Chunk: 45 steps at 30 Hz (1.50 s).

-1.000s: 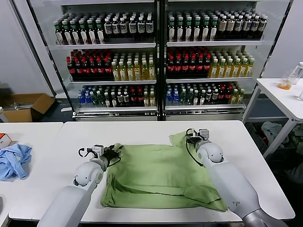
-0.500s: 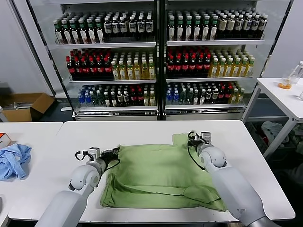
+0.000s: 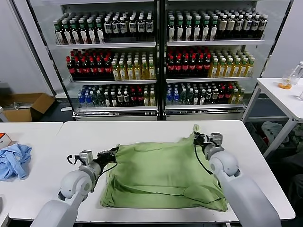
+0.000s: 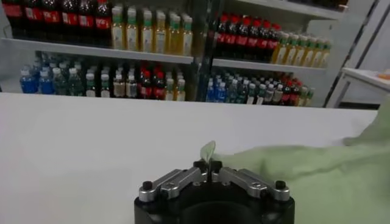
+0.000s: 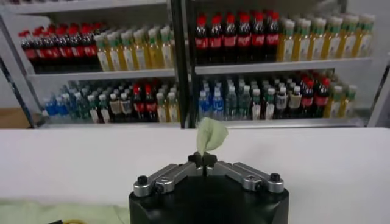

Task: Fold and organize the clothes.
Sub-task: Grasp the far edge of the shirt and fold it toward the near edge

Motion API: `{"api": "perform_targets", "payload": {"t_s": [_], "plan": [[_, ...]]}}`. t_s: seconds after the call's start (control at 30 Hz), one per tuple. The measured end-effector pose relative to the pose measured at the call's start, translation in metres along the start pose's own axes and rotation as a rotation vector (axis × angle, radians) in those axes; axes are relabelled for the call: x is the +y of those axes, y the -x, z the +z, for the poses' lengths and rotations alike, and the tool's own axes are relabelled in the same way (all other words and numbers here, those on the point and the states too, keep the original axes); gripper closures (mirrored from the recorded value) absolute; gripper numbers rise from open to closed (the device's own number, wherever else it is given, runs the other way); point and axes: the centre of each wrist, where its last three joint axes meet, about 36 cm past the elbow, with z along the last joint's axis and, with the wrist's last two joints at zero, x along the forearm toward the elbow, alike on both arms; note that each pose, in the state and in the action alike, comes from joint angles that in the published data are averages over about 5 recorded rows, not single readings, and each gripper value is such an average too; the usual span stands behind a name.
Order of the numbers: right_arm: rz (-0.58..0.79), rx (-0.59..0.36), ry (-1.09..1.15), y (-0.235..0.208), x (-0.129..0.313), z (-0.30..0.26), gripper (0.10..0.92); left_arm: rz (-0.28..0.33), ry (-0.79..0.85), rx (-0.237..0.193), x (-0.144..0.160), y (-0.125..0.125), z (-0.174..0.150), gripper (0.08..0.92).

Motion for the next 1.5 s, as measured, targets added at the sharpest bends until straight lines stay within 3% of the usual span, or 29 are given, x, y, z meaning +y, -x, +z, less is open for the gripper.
{"api": "perform_targets", "payload": {"t_s": [0.53,1.0,1.23,1.5], "plan": [[0.030,0.003,-0.008,-0.117,-0.012,0.028,0.917,0.055,0.032,0.023,-0.011,-0.066,0.014,0.901],[0.081,0.115,-0.007,-0.148,-0.005,0.062,0.908,0.036,0.108,0.114,-0.014,-0.078,0.046,0.896],[0.086,0.132,-0.027,-0.154,0.000,0.069,0.740,0.005,0.145,0.125,-0.018,-0.081,0.055,0.724],[0.091,0.125,-0.047,-0.168,0.006,0.071,0.506,-0.054,0.160,0.075,-0.037,-0.093,0.060,0.499]]}}
